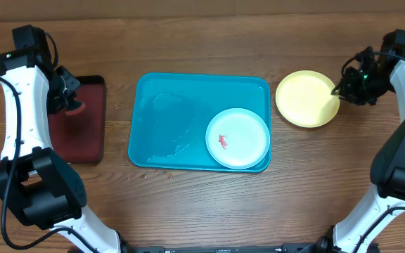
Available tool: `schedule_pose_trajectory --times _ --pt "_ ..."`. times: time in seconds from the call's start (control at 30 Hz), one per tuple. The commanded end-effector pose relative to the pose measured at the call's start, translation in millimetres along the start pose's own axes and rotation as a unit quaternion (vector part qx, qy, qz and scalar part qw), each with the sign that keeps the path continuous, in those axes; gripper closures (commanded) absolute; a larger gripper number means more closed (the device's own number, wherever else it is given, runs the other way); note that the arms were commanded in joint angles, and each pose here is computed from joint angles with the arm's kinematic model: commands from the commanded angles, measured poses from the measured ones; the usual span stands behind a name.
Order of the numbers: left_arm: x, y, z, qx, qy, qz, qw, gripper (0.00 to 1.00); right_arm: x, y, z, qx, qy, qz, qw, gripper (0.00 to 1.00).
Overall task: Clean dirty plates on tray and stack at the side
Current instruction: 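Stack the yellow plate onto the white plate and release, then reach the right gripper to the light-blue plate rim and grip it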
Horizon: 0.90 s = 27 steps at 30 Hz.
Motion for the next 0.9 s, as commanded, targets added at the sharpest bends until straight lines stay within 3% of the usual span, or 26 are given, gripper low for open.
schedule_pose_trajectory --times 0.0,0.07,0.1,0.4,0.5,0.67,0.87 --pt "4 3 1 -0.003 -0.010 0.011 1.000 0.96 40 -5 2 -0.004 0.038 -0.043 0.998 0.67" --pt "7 9 4 -0.011 -0.010 0.007 1.000 0.96 55 -9 12 0.004 0.041 -0.068 0.997 0.50" --pt "10 12 7 -0.013 -0.009 0.003 1.000 0.96 65 -13 18 0.010 0.044 -0.093 0.995 0.46" --pt "29 14 65 0.039 0.029 -0.018 0.999 0.96 143 -32 51 0.025 0.013 -0.260 0.965 0.43" --pt "31 10 81 0.056 0.040 -0.017 0.997 0.96 154 -39 58 0.031 -0.036 -0.325 0.944 0.38" --pt "30 10 89 0.058 0.041 -0.016 0.997 0.96 175 -57 66 0.055 -0.034 -0.432 0.900 0.35" --pt "30 10 89 0.060 0.040 0.005 0.997 0.96 170 -73 75 0.086 -0.051 -0.442 0.891 0.35"
Point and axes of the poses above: each gripper's point midway between its finger pads, its own z axis out along the fingers, its own x axis along the line the jaws close on, y = z × x, the point moved 5 cm from there along -z, back along the fingers, and after that the axes turned 6 degrees about -z, right-handed, at the moved point
